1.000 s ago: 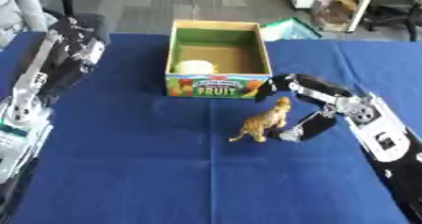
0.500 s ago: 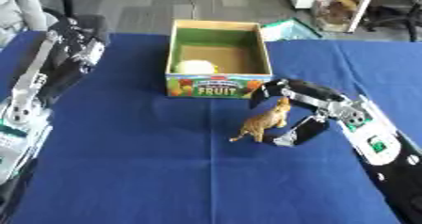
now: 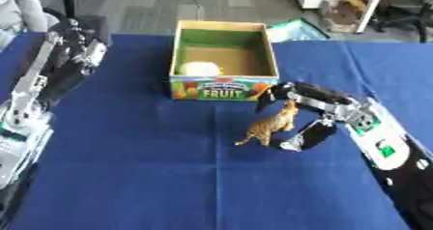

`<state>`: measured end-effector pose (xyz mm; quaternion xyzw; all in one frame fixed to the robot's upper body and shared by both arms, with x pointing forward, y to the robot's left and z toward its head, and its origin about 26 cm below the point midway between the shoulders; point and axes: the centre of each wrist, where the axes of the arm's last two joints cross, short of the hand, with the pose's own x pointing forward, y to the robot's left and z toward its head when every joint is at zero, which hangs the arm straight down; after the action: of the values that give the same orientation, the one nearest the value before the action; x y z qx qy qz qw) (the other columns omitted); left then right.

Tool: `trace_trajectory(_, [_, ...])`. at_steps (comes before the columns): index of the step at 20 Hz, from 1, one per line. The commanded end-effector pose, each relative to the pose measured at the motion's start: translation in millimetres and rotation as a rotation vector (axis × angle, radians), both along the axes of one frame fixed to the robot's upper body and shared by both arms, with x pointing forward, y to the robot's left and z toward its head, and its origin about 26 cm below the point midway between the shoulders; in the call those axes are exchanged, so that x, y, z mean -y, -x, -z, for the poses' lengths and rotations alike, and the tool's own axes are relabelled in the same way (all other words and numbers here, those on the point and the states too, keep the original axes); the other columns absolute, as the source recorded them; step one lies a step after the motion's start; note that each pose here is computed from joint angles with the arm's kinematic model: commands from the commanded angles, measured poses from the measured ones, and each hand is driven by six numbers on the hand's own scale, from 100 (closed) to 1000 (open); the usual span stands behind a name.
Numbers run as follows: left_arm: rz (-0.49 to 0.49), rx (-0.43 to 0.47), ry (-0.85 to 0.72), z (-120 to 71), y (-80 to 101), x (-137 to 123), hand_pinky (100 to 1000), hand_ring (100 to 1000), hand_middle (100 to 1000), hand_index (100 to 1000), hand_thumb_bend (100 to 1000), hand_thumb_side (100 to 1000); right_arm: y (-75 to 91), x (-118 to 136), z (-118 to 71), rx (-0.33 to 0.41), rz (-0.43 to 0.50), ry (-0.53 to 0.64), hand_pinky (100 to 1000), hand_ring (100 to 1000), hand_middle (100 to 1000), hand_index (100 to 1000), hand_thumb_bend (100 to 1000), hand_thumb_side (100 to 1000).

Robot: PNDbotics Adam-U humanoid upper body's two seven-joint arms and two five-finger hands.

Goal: Pick up objects on the table and place them in the box.

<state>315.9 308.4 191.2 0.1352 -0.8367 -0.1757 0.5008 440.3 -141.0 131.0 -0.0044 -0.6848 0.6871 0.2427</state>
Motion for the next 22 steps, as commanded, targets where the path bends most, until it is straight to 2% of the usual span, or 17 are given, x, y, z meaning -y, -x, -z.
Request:
trace_trajectory(1, [0.008, 0.035, -0.018, -10.6, 1.6, 1.3, 727, 678, 695, 781, 207, 529, -3.4, 2.4, -3.2, 0.131, -0.312, 0.292, 777, 865, 695, 763, 420, 129])
trace_trajectory(10, [0.011, 0.036, -0.019, -11.1, 1.4, 1.9, 729, 678, 695, 779, 202, 530, -2.5, -1.7, 2.0, 0.176, -0.280, 0.269, 762, 843, 662, 738, 395, 100])
trace_trajectory(16, [0.012, 0.035, -0.020, -10.9, 1.1, 2.0, 729, 677, 694, 778, 197, 533, -2.2, -2.8, 4.7, 0.217, -0.253, 0.228, 738, 809, 546, 644, 280, 100])
trace_trajectory(18, [0.013, 0.034, -0.020, -11.0, 0.9, 2.2, 729, 677, 695, 778, 196, 533, -1.9, -3.9, 6.0, 0.232, -0.247, 0.226, 736, 805, 537, 635, 304, 100])
trace_trajectory(22, [0.013, 0.035, -0.021, -11.1, 0.8, 2.2, 729, 677, 695, 777, 196, 534, -2.1, -3.4, 13.1, 0.248, -0.232, 0.252, 752, 826, 617, 712, 383, 100])
